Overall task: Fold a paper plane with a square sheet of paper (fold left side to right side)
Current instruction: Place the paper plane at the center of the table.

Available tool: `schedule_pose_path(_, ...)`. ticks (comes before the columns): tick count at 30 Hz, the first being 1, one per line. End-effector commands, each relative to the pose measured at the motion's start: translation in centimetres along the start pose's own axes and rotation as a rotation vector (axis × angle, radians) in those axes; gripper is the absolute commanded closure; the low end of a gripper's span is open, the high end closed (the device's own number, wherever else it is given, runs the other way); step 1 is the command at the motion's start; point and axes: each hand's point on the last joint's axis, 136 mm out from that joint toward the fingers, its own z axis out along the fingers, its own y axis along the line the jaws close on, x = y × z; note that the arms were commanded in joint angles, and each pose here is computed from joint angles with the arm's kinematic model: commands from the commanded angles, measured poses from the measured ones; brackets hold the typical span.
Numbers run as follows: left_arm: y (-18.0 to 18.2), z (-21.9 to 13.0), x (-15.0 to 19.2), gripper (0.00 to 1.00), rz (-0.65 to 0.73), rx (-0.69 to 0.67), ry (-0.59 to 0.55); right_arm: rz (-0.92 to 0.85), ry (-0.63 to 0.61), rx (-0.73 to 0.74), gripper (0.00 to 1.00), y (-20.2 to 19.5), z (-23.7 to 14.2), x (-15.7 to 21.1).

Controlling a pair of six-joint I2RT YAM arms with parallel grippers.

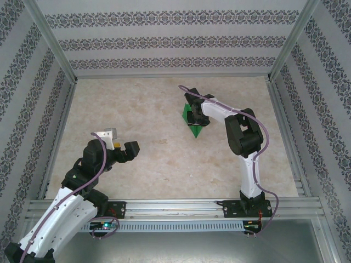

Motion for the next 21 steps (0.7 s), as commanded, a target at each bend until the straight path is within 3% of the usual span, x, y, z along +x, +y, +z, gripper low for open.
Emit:
schedule_pose_path(1, 0.4, -0.2, -0.4, 0.0, -0.019, -0.022, -0.009, -0.015, 0.006, 0.006, 0.59, -0.4, -1.2, 0.5)
schedule_pose_path(21, 0.2, 0.1, -0.6, 0.0, -0.022, -0.013, -0.005, -0.027, -0.015, 0.001, 0.57, -0.2, -2.3, 0.1)
